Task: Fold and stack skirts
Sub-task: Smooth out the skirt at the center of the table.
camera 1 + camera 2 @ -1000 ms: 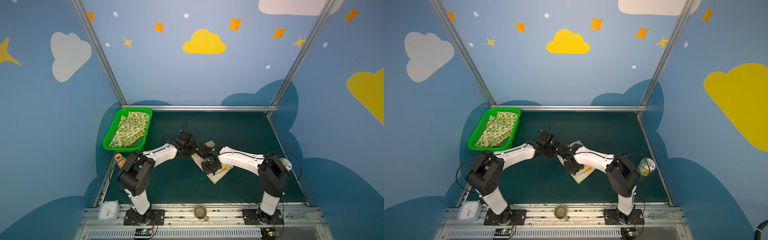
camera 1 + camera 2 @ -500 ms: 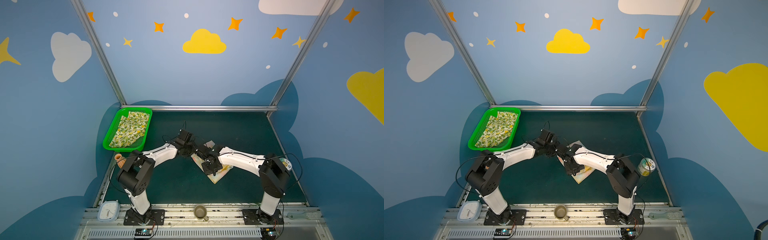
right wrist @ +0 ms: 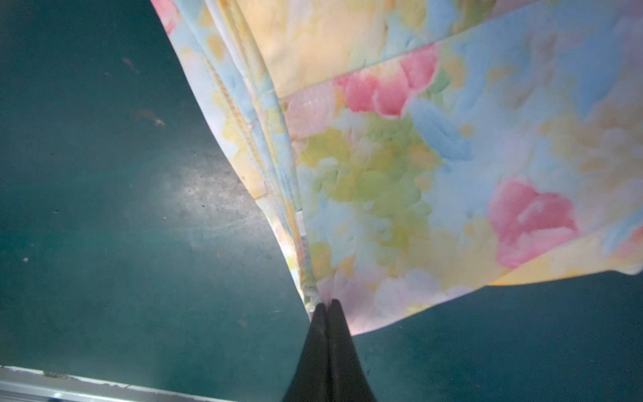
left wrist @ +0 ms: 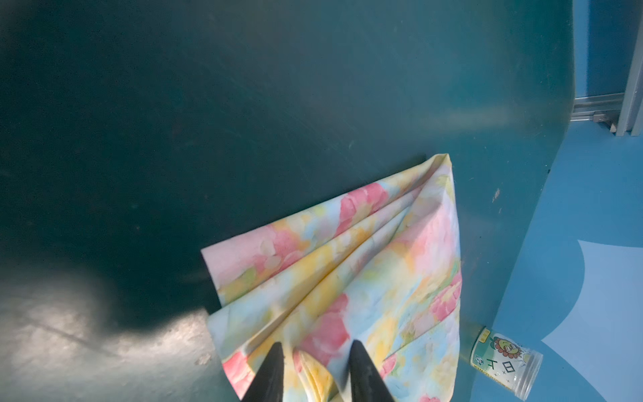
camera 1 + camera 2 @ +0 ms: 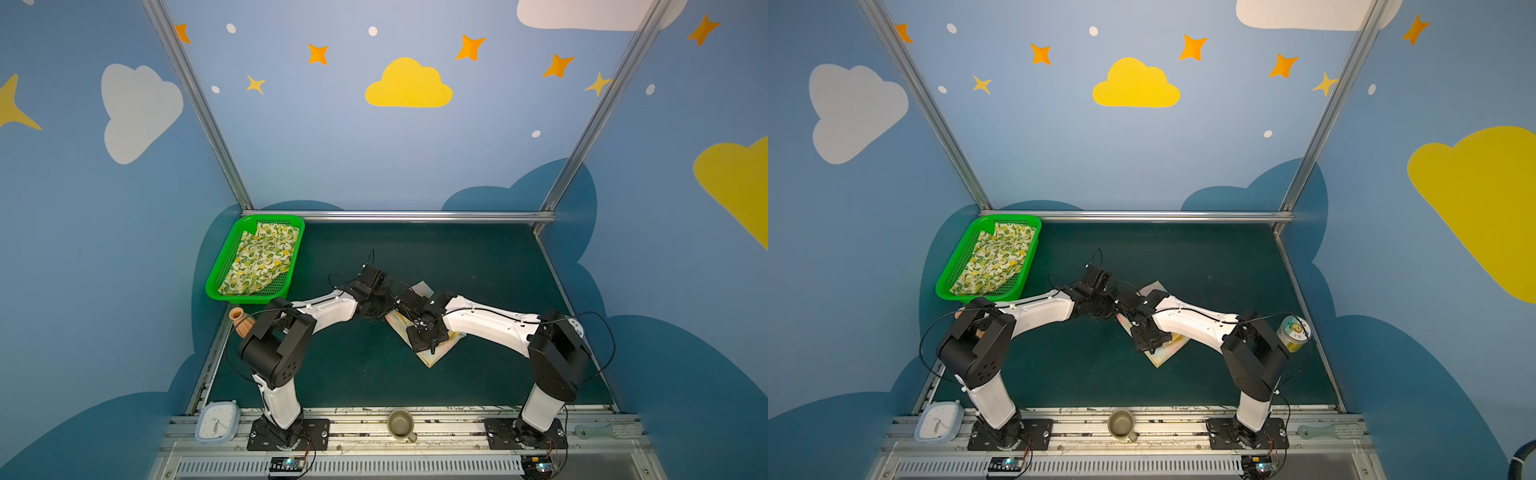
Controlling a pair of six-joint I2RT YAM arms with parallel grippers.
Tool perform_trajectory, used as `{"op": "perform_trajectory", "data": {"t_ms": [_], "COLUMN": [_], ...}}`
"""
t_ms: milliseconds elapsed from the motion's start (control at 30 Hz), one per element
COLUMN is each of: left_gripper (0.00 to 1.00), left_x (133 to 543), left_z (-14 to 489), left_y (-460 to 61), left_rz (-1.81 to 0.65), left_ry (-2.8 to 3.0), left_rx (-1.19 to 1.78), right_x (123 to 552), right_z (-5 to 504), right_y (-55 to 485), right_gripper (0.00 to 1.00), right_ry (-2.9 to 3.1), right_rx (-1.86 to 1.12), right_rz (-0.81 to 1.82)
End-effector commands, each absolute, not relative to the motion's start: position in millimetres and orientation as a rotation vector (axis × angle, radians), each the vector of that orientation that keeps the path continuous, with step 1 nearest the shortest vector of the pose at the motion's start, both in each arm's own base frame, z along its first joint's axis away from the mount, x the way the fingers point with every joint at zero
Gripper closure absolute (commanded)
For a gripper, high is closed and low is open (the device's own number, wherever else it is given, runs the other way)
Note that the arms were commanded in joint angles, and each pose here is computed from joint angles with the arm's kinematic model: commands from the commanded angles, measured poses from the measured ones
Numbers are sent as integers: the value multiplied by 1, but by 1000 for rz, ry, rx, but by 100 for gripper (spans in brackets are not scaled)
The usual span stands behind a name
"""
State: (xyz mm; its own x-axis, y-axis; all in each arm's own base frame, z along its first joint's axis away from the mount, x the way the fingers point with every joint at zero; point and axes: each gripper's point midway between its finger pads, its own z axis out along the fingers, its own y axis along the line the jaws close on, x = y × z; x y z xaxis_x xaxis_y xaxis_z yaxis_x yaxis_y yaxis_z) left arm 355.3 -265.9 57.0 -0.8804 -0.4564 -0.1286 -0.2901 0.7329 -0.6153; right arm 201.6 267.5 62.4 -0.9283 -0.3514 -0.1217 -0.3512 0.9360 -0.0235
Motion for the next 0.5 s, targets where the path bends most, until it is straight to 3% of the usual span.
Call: {"op": "perform_trajectory", "data": {"t_ms": [0,67,133,167,333,467], "left_gripper": [67,66,65,64,62,60], "left_x": [350,352,354,355,356,359], "left_z": [47,56,72,79,117,128], "left_y": [-260,-261,-264,-265,-282,-301], "left_rz": [-826,-838,-844,-844,-844,-887], "left_ry": [2699,2685,2668,2661,2636,2624], "left_rx": [-583,-564,-525,-506,-381,-333], "right_x": [194,193,194,194,203,224], "right_z": [65,69,77,82,115,124], "right_y": [264,262,262,262,255,240], "right_gripper": [100,94,73,68,59,62], "right_ry": [2993,2993,2993,2992,2934,2887], "right_rx": [-523,-512,-490,-477,-386,-279], "right_rz": [28,50,113,149,368,487]}}
